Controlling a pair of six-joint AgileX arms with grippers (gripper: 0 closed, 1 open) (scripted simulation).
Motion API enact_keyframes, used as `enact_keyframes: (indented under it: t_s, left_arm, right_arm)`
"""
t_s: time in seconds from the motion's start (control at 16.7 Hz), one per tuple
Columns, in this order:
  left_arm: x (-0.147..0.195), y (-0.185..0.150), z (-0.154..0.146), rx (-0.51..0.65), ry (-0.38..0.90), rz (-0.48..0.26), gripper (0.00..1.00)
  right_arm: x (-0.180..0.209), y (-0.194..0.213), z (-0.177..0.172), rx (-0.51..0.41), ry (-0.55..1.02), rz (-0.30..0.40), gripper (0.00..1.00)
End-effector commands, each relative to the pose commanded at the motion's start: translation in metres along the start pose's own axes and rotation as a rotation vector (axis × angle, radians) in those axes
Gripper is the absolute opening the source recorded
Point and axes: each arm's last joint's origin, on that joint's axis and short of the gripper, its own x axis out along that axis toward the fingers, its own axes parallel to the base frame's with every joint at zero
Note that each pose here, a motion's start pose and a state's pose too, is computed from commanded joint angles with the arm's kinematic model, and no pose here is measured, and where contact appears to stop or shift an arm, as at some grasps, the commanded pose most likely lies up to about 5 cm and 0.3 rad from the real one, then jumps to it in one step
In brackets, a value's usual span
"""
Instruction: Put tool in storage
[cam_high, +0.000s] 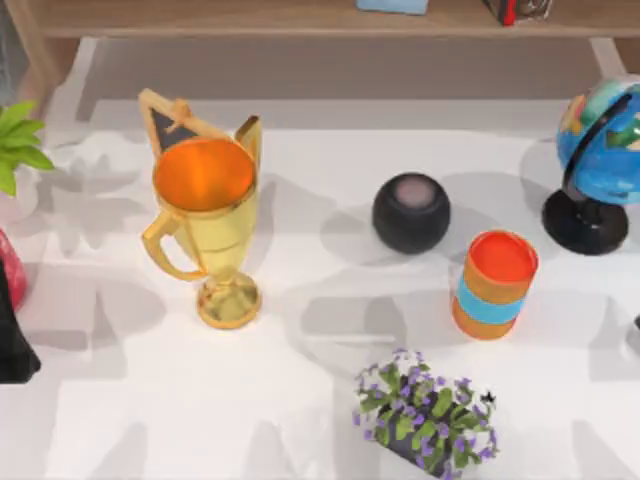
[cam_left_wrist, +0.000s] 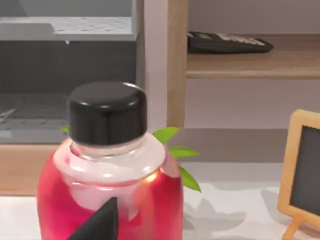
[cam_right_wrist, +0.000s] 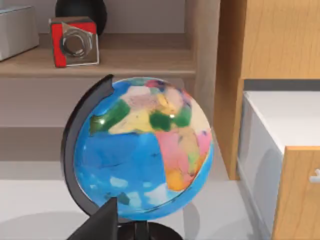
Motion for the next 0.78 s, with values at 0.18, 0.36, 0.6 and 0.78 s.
enact_keyframes:
  t_s: [0.18, 0.36, 0.6, 0.78]
  left_arm:
    - [0.0, 0.0, 0.0, 0.0, 0.0, 0.0, 1.0]
    - [0.0, 0.0, 0.0, 0.0, 0.0, 0.0, 1.0]
    - [0.0, 0.0, 0.0, 0.0, 0.0, 0.0, 1.0]
    - [0.0, 0.0, 0.0, 0.0, 0.0, 0.0, 1.0]
  right_arm:
    - [0.0, 0.0, 0.002, -0.005, 0.01, -0.001, 1.0]
    - [0.002, 0.0, 0.015, -0.042, 0.093, -0.001, 1.0]
    - [0.018, 0.0, 0.04, -0.129, 0.341, 0.018, 1.0]
    - [0.047, 0.0, 0.049, -0.203, 0.632, 0.062, 1.0]
